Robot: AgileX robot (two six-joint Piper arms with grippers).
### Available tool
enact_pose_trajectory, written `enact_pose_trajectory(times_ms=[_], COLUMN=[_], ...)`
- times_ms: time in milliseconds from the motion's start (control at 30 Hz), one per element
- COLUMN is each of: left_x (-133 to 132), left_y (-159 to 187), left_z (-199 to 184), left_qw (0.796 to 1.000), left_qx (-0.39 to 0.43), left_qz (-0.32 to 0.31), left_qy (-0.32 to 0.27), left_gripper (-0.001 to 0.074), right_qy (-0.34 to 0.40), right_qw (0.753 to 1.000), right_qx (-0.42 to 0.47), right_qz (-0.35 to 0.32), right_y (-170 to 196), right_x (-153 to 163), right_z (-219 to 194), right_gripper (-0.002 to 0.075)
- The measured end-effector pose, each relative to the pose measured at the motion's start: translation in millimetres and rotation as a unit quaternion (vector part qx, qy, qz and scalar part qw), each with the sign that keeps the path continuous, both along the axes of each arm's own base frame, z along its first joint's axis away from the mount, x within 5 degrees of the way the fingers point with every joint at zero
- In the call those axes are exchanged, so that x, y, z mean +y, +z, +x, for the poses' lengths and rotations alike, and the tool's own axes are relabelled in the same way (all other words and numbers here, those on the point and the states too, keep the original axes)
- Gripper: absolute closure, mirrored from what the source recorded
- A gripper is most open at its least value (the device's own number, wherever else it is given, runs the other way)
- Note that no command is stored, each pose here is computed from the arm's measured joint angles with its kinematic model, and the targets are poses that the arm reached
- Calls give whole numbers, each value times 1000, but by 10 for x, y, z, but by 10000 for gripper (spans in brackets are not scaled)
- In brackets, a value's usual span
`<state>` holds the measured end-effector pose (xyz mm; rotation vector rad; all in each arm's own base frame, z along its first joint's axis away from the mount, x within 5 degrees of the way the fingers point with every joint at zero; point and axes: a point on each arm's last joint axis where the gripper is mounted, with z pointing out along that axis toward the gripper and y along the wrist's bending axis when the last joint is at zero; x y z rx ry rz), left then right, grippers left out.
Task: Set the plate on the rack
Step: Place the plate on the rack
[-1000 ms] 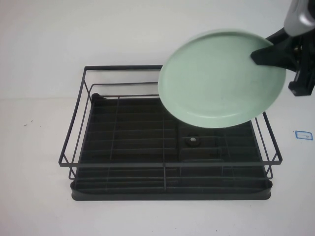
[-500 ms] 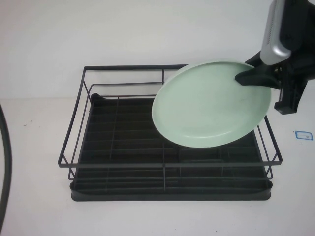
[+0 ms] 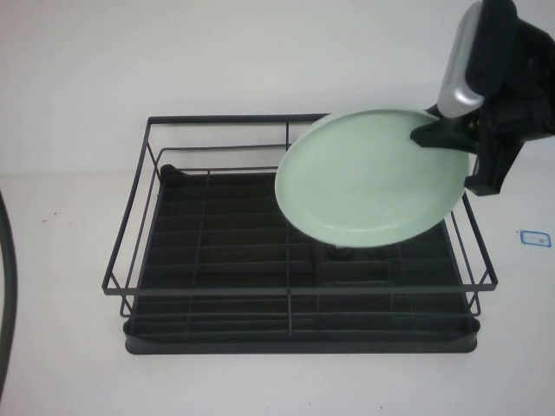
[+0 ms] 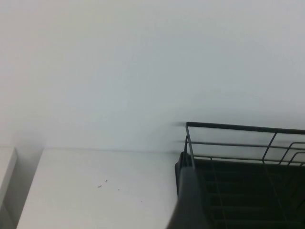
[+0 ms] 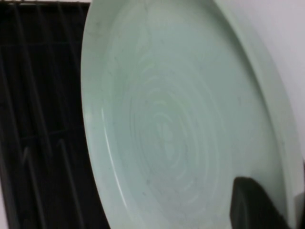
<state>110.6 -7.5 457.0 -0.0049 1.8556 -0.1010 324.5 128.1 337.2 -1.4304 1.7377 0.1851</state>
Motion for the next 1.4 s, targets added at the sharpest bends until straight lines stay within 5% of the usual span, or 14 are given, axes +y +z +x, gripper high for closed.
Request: enact_pose_trajectory(times_ms=[1400], left_x=[17], left_y=[3], left_z=[2], left_qw=[1000], left_qx=[-3], left_qz=[11], left_qy=[6], left_gripper=[265], right_qy=[-78], right_qw=[994], right_qx=[-71], right_qz=[11], right_y=[-104], right_x=[-23], right_z=[319], right_gripper=[643])
